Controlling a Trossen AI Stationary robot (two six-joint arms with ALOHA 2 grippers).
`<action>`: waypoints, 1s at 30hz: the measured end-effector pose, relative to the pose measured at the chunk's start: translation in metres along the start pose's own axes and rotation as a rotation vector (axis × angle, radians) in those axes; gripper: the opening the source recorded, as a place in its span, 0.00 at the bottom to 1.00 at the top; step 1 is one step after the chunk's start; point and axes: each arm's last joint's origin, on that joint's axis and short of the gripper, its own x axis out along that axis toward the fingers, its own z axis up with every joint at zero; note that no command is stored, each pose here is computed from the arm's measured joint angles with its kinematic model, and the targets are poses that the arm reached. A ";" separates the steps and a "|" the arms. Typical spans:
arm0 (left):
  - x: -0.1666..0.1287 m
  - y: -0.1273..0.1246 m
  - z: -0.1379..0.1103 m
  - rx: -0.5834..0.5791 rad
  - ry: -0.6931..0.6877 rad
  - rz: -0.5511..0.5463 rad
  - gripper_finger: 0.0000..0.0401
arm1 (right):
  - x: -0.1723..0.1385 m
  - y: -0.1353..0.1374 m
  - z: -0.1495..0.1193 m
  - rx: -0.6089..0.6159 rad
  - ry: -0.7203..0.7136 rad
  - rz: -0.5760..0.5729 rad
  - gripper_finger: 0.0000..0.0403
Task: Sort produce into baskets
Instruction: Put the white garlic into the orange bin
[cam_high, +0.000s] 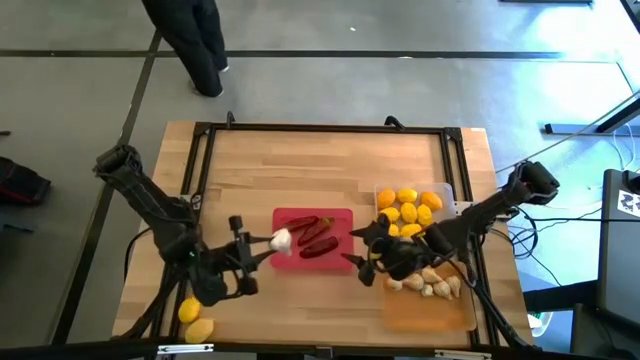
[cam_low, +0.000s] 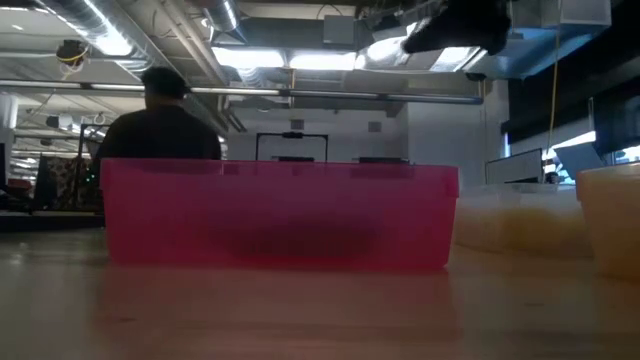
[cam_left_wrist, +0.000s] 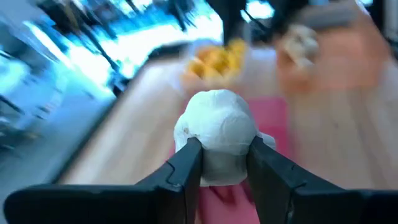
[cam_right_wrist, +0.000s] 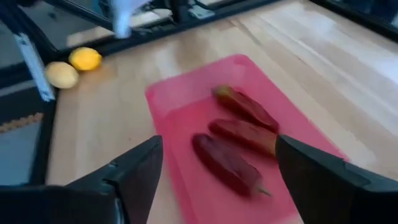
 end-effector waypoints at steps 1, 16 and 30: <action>0.004 0.000 0.004 0.014 -0.025 0.029 0.27 | 0.005 0.001 0.001 0.010 -0.008 0.014 0.75; 0.061 -0.001 0.034 -0.025 -0.138 0.093 0.27 | 0.047 0.011 0.016 0.033 -0.164 0.208 0.58; 0.080 -0.012 0.030 -0.020 -0.137 0.043 0.27 | 0.054 0.011 0.013 0.003 -0.173 0.165 0.27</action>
